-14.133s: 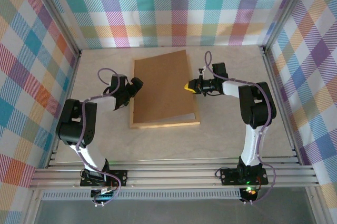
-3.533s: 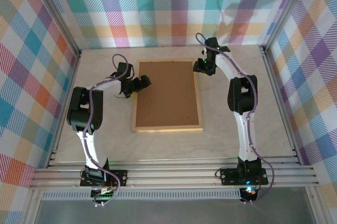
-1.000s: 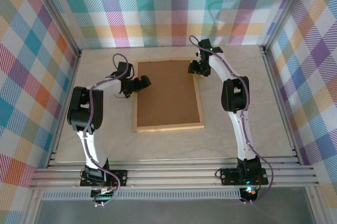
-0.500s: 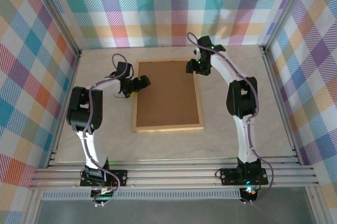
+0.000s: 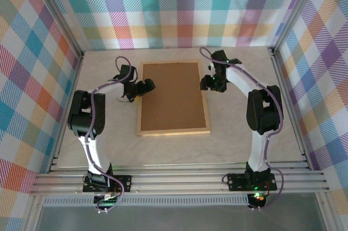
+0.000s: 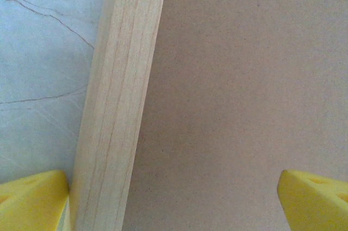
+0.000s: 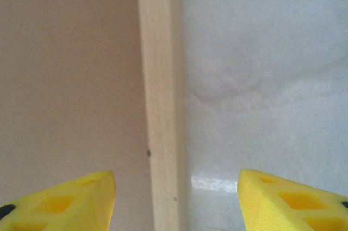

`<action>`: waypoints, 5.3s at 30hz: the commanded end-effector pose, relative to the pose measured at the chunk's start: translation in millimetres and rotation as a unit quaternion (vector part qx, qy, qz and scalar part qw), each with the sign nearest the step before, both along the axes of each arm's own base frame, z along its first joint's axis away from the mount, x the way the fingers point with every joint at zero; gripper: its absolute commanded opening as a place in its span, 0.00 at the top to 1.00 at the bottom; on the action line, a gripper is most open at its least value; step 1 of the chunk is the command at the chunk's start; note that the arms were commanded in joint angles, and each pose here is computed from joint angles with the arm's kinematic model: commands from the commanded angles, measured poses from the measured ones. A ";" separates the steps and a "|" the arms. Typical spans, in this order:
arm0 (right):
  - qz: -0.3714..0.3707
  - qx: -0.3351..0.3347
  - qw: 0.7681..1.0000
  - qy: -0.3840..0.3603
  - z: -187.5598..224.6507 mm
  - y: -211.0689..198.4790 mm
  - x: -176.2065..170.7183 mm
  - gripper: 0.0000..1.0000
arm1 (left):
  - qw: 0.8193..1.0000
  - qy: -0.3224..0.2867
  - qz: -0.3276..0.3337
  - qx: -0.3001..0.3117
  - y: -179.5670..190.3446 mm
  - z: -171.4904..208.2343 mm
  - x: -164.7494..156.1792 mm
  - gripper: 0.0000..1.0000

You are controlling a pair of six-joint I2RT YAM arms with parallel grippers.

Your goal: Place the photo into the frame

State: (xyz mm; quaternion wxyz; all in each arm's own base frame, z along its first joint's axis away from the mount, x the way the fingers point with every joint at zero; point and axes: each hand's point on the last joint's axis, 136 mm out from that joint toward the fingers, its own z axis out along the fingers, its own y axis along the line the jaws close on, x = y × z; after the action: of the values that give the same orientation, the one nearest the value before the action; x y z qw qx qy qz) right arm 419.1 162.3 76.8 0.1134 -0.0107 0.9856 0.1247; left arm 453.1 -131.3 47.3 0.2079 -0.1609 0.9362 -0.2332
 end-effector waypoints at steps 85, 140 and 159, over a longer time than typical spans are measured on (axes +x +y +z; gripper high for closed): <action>-0.002 -0.026 1.000 -0.008 10.4 1.2 -7.3 0.30 | 1.000 0.019 0.007 -0.013 -0.3 9.7 -23.2 0.02; -0.014 0.001 0.993 0.120 -61.7 -13.3 -140.6 0.35 | 0.999 0.026 0.012 -0.036 -3.3 3.6 -32.8 0.02; 0.001 -0.026 0.996 0.083 -27.0 -19.0 -130.1 0.34 | 0.999 0.024 0.010 -0.032 -3.3 6.8 -29.9 0.02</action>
State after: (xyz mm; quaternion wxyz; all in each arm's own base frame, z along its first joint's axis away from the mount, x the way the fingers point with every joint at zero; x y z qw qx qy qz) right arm 290.3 150.2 36.1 0.0224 0.0089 0.9923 0.1213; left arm 426.1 -130.5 46.5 0.1871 -0.1845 0.9335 -0.2441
